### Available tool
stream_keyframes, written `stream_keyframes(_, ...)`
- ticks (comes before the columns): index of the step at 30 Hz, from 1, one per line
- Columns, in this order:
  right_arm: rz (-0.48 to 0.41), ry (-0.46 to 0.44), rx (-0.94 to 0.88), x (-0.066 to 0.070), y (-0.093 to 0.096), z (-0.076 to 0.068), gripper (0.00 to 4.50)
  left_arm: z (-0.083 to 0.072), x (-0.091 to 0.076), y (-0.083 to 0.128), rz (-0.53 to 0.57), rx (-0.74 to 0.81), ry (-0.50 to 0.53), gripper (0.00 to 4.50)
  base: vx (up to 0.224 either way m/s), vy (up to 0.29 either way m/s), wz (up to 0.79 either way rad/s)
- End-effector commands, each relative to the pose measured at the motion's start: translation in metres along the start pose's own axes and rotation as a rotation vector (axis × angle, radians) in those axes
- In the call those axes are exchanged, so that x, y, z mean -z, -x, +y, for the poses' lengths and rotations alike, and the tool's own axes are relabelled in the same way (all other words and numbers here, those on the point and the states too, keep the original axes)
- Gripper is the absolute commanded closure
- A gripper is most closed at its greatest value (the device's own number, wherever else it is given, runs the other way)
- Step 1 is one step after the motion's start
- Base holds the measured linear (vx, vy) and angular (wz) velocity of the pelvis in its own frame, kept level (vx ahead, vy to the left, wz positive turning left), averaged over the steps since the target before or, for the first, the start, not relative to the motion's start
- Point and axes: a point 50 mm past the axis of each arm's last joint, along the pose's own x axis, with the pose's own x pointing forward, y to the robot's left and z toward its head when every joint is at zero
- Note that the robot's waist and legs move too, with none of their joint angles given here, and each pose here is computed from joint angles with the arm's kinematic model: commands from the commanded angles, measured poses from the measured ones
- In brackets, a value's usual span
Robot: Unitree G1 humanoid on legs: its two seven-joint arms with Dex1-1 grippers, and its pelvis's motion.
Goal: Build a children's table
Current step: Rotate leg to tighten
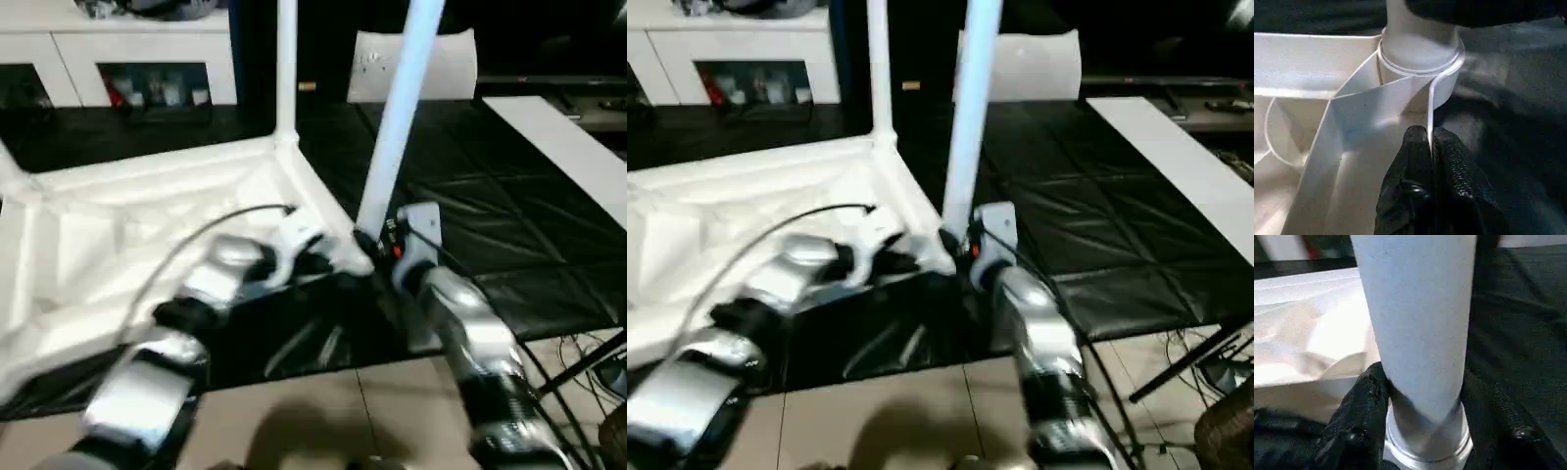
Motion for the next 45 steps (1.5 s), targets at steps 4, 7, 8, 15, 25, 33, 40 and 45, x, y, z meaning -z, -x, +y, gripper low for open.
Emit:
stream_keyframes(4,0.036,-0.042,-0.175,0.008,-0.013,0.049,2.05,-0.028,-0.035,-0.026,-0.097,0.1,-0.086,4.5,0.0,0.0,0.0)
stream_keyframes(7,0.007,-0.045,-0.191,0.006,-0.009,0.042,1.85,-0.024,-0.027,-0.021,-0.071,0.112,-0.107,4.5,0.0,0.0,0.0)
stream_keyframes(8,0.0,-0.035,-0.194,0.005,-0.007,0.039,1.54,-0.022,-0.024,-0.019,-0.065,0.112,-0.112,4.5,0.0,0.0,0.0)
stream_keyframes(15,-0.075,0.0,-0.298,-0.002,0.014,0.011,1.0,-0.012,-0.006,0.003,-0.039,0.18,-0.159,4.5,0.0,0.0,0.0)
stream_keyframes(25,0.0,0.201,-0.61,-0.008,0.046,-0.018,0.43,-0.009,0.015,0.035,0.0,0.425,-0.24,4.5,0.0,0.0,0.0)
stream_keyframes(33,0.1,0.256,-0.873,-0.008,0.06,-0.022,0.43,-0.005,0.029,0.057,0.103,0.591,-0.296,4.5,0.0,0.0,0.0)
stream_keyframes(40,0.158,0.276,-0.974,-0.008,0.064,-0.023,1.14,-0.005,0.033,0.066,0.146,0.674,-0.328,4.5,0.0,0.0,0.0)
stream_keyframes(45,0.189,0.301,-1.032,-0.006,0.064,-0.021,1.58,-0.007,0.035,0.069,0.165,0.721,-0.354,4.5,0.0,0.0,0.0)
